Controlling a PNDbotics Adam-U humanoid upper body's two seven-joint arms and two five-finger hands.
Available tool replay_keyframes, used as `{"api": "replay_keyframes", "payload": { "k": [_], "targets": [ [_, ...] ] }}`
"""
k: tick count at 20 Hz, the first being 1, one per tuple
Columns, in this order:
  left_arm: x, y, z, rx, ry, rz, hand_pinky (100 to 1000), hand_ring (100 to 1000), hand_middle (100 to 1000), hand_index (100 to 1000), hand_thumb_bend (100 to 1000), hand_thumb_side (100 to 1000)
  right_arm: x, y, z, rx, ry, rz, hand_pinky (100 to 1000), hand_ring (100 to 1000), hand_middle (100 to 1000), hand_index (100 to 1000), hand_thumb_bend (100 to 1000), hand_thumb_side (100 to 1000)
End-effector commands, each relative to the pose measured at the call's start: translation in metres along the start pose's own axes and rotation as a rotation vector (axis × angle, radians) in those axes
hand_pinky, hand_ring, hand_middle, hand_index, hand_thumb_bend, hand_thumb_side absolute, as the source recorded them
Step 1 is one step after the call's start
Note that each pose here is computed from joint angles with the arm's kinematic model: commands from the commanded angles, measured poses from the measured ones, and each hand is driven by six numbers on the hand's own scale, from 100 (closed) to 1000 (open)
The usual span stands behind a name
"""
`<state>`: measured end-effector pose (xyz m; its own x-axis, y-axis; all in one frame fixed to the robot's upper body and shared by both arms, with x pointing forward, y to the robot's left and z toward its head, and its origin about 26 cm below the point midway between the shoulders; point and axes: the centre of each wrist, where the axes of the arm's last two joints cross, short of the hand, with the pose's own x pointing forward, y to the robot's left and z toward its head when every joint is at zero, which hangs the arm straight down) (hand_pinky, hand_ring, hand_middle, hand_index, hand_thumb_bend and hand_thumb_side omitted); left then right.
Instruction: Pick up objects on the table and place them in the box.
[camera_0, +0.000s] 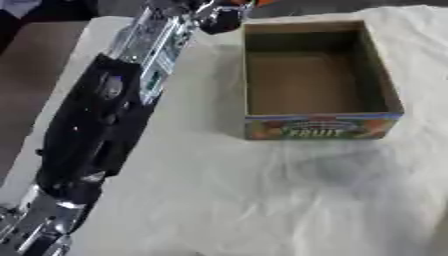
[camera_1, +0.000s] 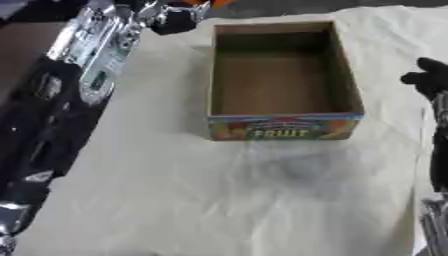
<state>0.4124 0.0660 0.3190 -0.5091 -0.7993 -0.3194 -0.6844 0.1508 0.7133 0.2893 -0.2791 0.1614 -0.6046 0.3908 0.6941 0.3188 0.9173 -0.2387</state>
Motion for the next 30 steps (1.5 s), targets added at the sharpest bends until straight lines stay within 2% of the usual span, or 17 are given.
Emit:
{"api": "replay_keyframes", "payload": {
  "k": [1, 8, 12, 14, 16, 17, 20, 22, 24, 27, 30],
  "targets": [
    [0.013, 0.000, -0.005, 0.055, -0.038, -0.013, 297, 395, 513, 561, 100, 130, 0.007, -0.001, -0.005, -0.010, -0.033, -0.016, 890, 809, 633, 823, 100, 966],
    [0.030, -0.038, -0.005, -0.008, -0.073, -0.017, 295, 409, 514, 564, 100, 125, 0.009, 0.003, -0.006, 0.003, -0.039, -0.034, 892, 810, 634, 824, 100, 967],
    [0.035, -0.050, -0.007, -0.024, -0.095, -0.020, 317, 430, 526, 600, 100, 118, 0.009, 0.004, -0.007, 0.006, -0.041, -0.041, 893, 810, 634, 824, 100, 966],
    [0.038, -0.056, -0.007, -0.047, -0.119, -0.043, 365, 466, 567, 657, 100, 100, 0.010, 0.005, -0.007, 0.007, -0.042, -0.044, 893, 811, 635, 825, 100, 965],
    [0.040, -0.060, -0.007, -0.077, -0.151, -0.081, 455, 532, 626, 725, 100, 100, 0.010, 0.005, -0.007, 0.009, -0.042, -0.047, 894, 811, 635, 825, 100, 965],
    [0.041, -0.060, -0.007, -0.092, -0.173, -0.107, 466, 548, 637, 733, 100, 100, 0.010, 0.006, -0.007, 0.009, -0.042, -0.048, 894, 811, 635, 825, 100, 964],
    [0.043, -0.059, -0.008, -0.112, -0.237, -0.187, 539, 639, 693, 781, 200, 100, 0.010, 0.006, -0.007, 0.009, -0.039, -0.051, 895, 812, 636, 826, 100, 964],
    [0.044, -0.059, -0.008, -0.129, -0.282, -0.248, 552, 660, 704, 790, 217, 100, 0.010, 0.007, -0.007, 0.010, -0.036, -0.055, 895, 812, 636, 826, 100, 964],
    [0.044, -0.060, -0.007, -0.160, -0.313, -0.295, 605, 730, 744, 844, 271, 100, 0.010, 0.008, -0.006, 0.014, -0.033, -0.059, 896, 812, 636, 826, 100, 962],
    [0.043, -0.063, -0.006, -0.222, -0.329, -0.340, 629, 752, 760, 872, 350, 100, 0.011, 0.009, -0.006, 0.020, -0.033, -0.064, 896, 813, 636, 826, 100, 962],
    [0.043, -0.064, -0.006, -0.244, -0.332, -0.357, 644, 764, 766, 870, 377, 100, 0.011, 0.009, -0.007, 0.022, -0.034, -0.068, 896, 813, 635, 827, 100, 961]
  ]
}}
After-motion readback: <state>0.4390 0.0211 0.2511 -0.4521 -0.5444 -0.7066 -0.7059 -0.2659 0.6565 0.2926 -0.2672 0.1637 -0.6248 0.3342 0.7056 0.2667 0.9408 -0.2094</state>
